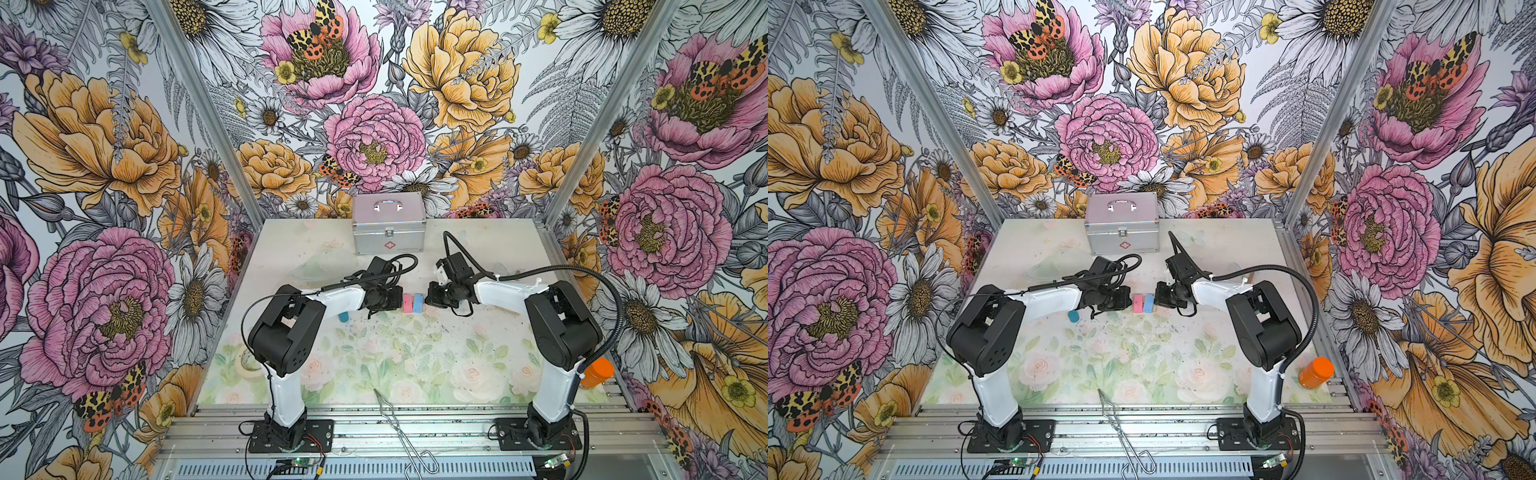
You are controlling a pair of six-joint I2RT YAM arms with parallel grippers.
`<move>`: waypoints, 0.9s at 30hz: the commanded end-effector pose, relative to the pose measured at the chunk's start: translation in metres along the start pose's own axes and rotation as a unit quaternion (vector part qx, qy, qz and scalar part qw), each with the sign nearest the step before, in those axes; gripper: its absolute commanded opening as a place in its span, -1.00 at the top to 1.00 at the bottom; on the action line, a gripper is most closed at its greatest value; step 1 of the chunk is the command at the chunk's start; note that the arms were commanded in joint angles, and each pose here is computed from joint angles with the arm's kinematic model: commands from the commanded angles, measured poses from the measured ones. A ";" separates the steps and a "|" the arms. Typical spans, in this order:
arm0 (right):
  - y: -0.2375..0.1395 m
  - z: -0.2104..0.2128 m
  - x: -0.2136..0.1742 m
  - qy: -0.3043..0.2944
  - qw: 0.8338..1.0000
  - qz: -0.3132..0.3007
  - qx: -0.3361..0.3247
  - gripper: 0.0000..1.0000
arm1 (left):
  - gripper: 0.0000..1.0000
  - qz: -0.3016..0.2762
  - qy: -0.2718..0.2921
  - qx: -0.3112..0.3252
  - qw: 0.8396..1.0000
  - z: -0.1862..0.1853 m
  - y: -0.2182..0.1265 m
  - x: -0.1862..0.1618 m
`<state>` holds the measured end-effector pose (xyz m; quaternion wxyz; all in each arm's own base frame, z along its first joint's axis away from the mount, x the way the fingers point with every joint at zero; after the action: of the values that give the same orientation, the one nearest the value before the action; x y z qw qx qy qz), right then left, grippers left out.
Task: Build the wood block tower
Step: 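Press the pink and light-blue bars together between both grippers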
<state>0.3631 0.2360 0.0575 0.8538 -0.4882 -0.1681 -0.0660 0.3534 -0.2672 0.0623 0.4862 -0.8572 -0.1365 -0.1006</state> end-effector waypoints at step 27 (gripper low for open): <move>0.001 0.005 0.014 0.000 1.000 -0.017 0.012 1.00 | 1.00 -0.001 0.005 -0.024 1.000 -0.017 0.002 0.007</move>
<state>0.3635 0.2362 0.0559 0.8538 -0.4889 -0.1667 -0.0654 0.3571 -0.2707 0.0667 0.4809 -0.8595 -0.1380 -0.1048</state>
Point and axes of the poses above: each gripper's point midway between its finger pads, its own y axis out along the fingers, its own z axis along the line the jaws close on, x = y × z, the point moved 2 cm from there along -y, back along the fingers, and after that the axes turned 9 degrees about -y, right-handed, at the moved point
